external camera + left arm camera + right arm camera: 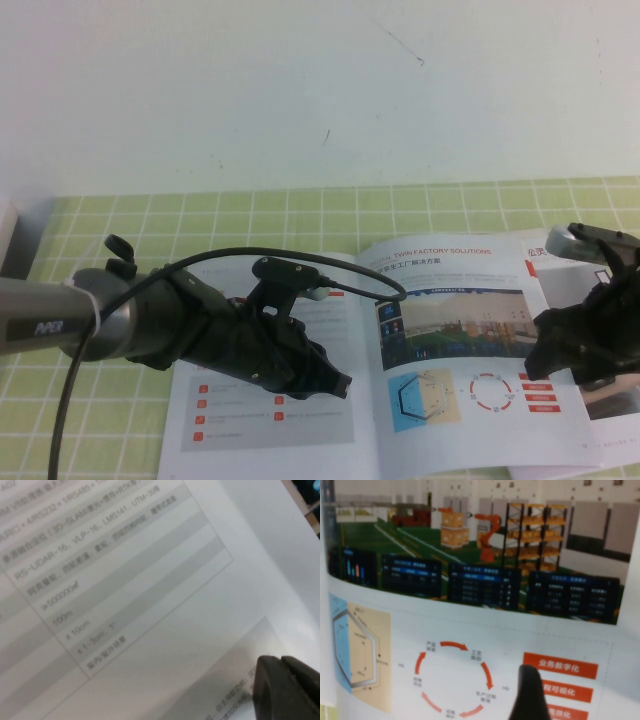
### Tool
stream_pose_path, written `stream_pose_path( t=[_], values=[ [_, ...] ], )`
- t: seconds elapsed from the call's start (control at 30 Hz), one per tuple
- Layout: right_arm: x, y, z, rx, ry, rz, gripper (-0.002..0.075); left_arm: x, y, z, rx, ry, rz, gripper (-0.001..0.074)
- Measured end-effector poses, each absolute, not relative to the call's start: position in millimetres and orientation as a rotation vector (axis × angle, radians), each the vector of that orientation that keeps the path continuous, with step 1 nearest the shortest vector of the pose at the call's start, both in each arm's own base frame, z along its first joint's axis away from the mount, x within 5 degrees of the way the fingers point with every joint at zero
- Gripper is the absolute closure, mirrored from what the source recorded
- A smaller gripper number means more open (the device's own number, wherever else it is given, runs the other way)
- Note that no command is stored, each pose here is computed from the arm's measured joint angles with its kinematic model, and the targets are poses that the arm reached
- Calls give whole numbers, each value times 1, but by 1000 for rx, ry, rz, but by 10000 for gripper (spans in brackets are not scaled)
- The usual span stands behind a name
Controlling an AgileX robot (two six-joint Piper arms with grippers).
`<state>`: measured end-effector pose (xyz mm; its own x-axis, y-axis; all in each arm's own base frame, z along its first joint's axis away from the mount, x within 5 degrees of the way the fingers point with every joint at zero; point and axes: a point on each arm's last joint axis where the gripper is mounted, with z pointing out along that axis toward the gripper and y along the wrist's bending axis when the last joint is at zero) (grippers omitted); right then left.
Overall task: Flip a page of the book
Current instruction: Open the closed book
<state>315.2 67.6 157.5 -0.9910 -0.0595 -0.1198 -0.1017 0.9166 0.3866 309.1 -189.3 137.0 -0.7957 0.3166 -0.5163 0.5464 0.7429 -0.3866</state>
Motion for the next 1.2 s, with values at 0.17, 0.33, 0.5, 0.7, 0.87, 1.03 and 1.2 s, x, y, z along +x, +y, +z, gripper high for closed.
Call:
stream_pose_path(
  t=[0.17, 0.33, 0.5, 0.7, 0.87, 1.03, 1.2],
  values=[
    [315, 65, 157, -127, 2985, 571, 255, 309, -189, 137, 656, 2522, -746, 739],
    [315, 65, 157, -116, 2988, 566, 255, 309, -189, 137, 661, 2520, -745, 739],
    [315, 65, 157, -108, 2989, 568, 255, 309, -189, 137, 665, 2519, -743, 739],
    [315, 66, 157, -103, 2989, 576, 255, 309, -189, 137, 673, 2515, -741, 739],
    [315, 67, 158, -109, 2986, 605, 263, 309, -189, 137, 678, 2513, -740, 739],
    [315, 69, 159, -112, 2968, 641, 282, 309, -189, 137, 678, 2513, -740, 739],
    [315, 70, 159, -111, 2965, 647, 286, 309, -189, 137, 678, 2513, -740, 739]
  ],
)
